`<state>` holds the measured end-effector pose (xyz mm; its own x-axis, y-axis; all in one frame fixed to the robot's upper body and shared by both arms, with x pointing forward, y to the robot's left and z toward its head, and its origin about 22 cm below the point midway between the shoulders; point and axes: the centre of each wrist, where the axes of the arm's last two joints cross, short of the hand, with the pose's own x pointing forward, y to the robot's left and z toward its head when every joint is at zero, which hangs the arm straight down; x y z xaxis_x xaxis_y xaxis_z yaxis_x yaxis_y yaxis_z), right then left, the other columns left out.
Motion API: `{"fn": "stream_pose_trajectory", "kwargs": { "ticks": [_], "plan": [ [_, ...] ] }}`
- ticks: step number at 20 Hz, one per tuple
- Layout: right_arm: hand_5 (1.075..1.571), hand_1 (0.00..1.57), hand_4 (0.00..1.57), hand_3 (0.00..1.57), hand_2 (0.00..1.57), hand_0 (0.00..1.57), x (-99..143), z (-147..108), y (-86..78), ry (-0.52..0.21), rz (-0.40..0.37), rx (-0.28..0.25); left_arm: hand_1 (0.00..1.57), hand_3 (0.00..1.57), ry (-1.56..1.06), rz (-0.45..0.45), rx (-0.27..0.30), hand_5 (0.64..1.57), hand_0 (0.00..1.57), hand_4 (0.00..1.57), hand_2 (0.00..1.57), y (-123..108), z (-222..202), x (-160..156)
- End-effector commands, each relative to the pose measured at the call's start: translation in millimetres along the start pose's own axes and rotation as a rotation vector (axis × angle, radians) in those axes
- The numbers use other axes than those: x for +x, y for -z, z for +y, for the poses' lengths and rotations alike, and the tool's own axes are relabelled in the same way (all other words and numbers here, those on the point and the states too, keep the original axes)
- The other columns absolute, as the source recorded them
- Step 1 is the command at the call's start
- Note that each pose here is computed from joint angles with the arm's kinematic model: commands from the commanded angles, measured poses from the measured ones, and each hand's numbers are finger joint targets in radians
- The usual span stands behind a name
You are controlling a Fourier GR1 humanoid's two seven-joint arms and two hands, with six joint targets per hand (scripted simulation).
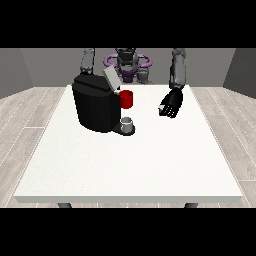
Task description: Insert the coffee pod into the coffee machine and close the lid
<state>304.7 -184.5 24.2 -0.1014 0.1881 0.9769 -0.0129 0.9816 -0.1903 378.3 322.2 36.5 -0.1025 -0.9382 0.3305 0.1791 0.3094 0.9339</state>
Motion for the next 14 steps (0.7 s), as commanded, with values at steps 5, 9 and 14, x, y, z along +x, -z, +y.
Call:
{"fn": "stream_pose_trajectory", "kwargs": {
  "ticks": [5, 9, 14],
  "plan": [
    [1.571, 0.0, 0.0, 0.0, 0.0, 0.0, -4, 5, 1.4, 0.016, 0.036, -0.003, 0.76, 0.86, 0.08, 0.025, -0.108, 1.571, 0.76, 0.4, 0.98, 6, -16, -3],
    [1.571, 0.0, 0.0, 0.0, 0.0, 0.0, -41, -9, -17.0, -0.06, 0.135, -0.046, 1.04, 1.01, 0.062, 0.014, -0.16, 1.571, 1.04, 0.4, 1.12, 10, -13, 3],
    [1.571, 0.0, 0.0, 0.0, 0.0, 0.0, -26, 4, -8.1, -0.073, 0.121, -0.071, 1.37, 1.3, -0.023, -0.093, -0.051, 1.571, 1.37, 0.48, 1.37, 17, 0, 8]
  ]
}}
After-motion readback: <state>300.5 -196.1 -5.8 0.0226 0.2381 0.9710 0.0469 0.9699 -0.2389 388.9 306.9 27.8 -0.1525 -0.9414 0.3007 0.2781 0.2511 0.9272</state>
